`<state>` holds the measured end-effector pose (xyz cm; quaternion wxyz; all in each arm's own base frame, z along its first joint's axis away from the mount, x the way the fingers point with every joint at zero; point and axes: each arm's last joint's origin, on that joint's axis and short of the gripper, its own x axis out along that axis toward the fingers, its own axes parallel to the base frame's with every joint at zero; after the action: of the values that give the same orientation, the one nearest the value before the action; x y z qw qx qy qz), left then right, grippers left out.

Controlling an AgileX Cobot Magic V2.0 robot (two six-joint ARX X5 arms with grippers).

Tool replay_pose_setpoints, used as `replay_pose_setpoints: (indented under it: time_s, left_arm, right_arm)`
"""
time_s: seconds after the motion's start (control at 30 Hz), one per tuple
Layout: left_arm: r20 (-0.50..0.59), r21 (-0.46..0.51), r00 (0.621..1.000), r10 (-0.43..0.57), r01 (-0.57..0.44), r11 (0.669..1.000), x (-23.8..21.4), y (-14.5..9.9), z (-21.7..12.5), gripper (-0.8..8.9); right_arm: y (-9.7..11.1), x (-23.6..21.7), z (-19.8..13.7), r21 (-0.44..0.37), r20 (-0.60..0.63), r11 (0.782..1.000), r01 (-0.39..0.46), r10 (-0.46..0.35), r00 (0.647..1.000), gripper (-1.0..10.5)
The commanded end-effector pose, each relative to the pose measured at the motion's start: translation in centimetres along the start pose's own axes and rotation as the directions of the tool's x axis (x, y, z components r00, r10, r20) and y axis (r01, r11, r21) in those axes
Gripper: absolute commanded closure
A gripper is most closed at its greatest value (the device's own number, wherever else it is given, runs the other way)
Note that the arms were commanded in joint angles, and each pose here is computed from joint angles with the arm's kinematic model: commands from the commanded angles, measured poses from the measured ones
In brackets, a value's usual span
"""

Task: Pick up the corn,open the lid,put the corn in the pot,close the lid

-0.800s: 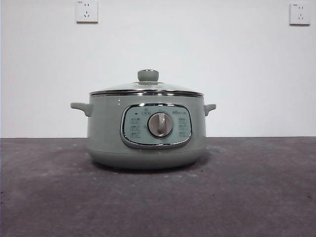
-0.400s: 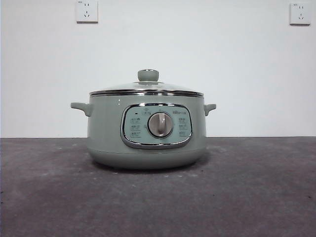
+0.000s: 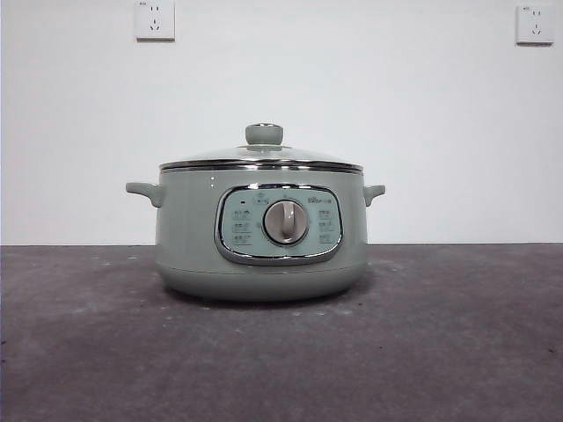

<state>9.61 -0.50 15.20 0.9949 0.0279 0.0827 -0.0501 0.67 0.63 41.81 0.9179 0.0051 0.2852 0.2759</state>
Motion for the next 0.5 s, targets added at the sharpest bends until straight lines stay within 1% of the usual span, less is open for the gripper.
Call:
replay_pose_setpoints:
  time_s: [0.03, 0.1, 0.2, 0.27, 0.37, 0.43, 0.5]
  left_arm:
    - [-0.004, -0.007, 1.000, 0.007, -0.007, 1.000, 0.1, 0.0, -0.3, 8.17]
    - [-0.004, -0.007, 1.000, 0.007, -0.007, 1.000, 0.1, 0.0, -0.3, 8.17]
    - [-0.004, -0.007, 1.000, 0.007, -0.007, 1.000, 0.1, 0.0, -0.3, 8.17]
    - [-0.004, -0.007, 1.000, 0.007, -0.007, 1.000, 0.1, 0.0, -0.3, 8.17]
    - [-0.005, -0.007, 1.000, 0.007, -0.007, 1.000, 0.1, 0.0, -0.3, 8.17]
    - [-0.005, -0.007, 1.000, 0.007, -0.007, 1.000, 0.1, 0.0, -0.3, 8.17]
    - [-0.005, -0.007, 1.000, 0.007, -0.007, 1.000, 0.1, 0.0, -0.3, 8.17]
  right_arm:
    - [-0.2, 0.1, -0.3, -0.006, -0.021, 0.998, 0.057, -0.058, 0.998, 9.5]
    - [-0.4, 0.0, -0.3, -0.041, -0.004, 0.988, 0.146, -0.146, 0.989, 9.5]
    - [-0.6, -0.4, -0.5, -0.031, 0.021, 0.967, 0.254, -0.253, 0.967, 9.5]
    - [-0.5, -0.5, -0.4, -0.021, 0.072, 0.954, 0.300, -0.298, 0.952, 9.5]
    - [-0.3, -0.6, -0.5, -0.020, 0.209, 0.940, 0.342, -0.330, 0.920, 9.5]
    - [-0.3, -0.3, -0.8, -0.021, 0.300, 0.930, 0.368, -0.345, 0.889, 9.5]
    - [-0.6, 0.6, -1.5, -0.005, 0.385, 0.919, 0.394, -0.362, 0.849, 9.5]
